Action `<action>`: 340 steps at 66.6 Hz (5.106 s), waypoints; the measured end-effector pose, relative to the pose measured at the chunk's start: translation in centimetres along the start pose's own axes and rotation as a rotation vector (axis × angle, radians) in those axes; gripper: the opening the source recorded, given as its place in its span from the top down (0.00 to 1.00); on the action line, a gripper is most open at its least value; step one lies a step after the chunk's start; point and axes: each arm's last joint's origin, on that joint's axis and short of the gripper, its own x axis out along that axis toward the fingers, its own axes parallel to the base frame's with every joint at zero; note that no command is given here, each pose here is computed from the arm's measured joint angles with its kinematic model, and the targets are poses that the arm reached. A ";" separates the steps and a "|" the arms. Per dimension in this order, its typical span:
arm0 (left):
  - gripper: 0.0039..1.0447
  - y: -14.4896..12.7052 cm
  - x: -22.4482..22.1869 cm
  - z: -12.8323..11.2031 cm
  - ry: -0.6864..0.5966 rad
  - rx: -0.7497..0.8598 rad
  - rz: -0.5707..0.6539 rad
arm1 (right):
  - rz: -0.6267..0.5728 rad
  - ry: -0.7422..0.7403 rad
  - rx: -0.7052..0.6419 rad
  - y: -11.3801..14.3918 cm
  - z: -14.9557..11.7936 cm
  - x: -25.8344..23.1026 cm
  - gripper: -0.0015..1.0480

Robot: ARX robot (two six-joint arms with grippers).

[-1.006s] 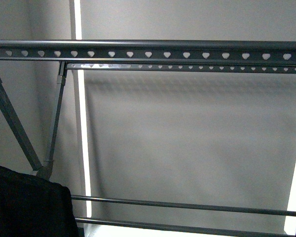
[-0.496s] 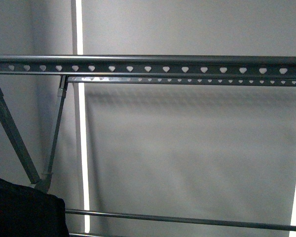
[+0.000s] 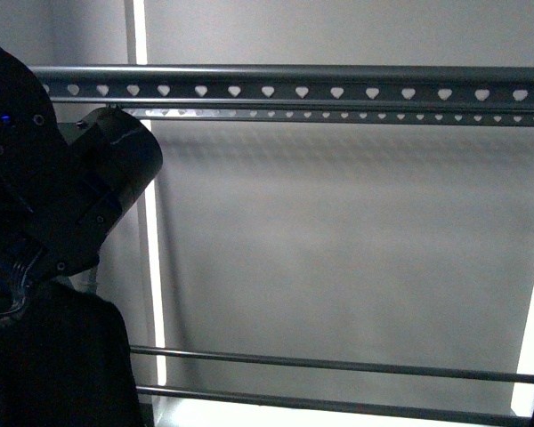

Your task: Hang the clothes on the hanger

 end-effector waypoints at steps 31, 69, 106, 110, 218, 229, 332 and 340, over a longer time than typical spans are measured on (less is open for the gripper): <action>0.50 -1.3 0.4 -1.8 0.054 0.006 -0.084 | 0.000 0.000 0.000 0.0 0.0 0.0 0.07; 0.94 3.3 -1.6 0.5 0.105 -0.055 -0.359 | 0.000 0.000 0.000 0.0 0.0 0.0 0.07; 0.94 6.1 1.6 5.8 0.010 0.459 -1.344 | 0.000 0.000 0.000 0.0 0.0 0.0 0.07; 0.94 6.4 2.1 6.6 0.001 0.483 -1.474 | 0.000 0.000 0.000 0.0 0.0 0.0 0.07; 0.94 2.4 1.6 9.2 -0.220 0.822 -2.120 | 0.000 0.000 0.000 0.0 0.0 0.0 0.07; 0.94 2.4 1.6 9.2 -0.215 0.819 -2.117 | 0.262 0.098 0.095 -0.5 0.6 0.6 0.07; 0.94 2.4 1.6 9.2 -0.209 0.816 -2.117 | 0.921 0.133 -1.212 4.9 24.7 30.6 0.07; 0.94 2.4 1.6 9.2 -0.209 0.816 -2.117 | 0.912 0.118 -1.194 5.3 24.6 30.9 0.08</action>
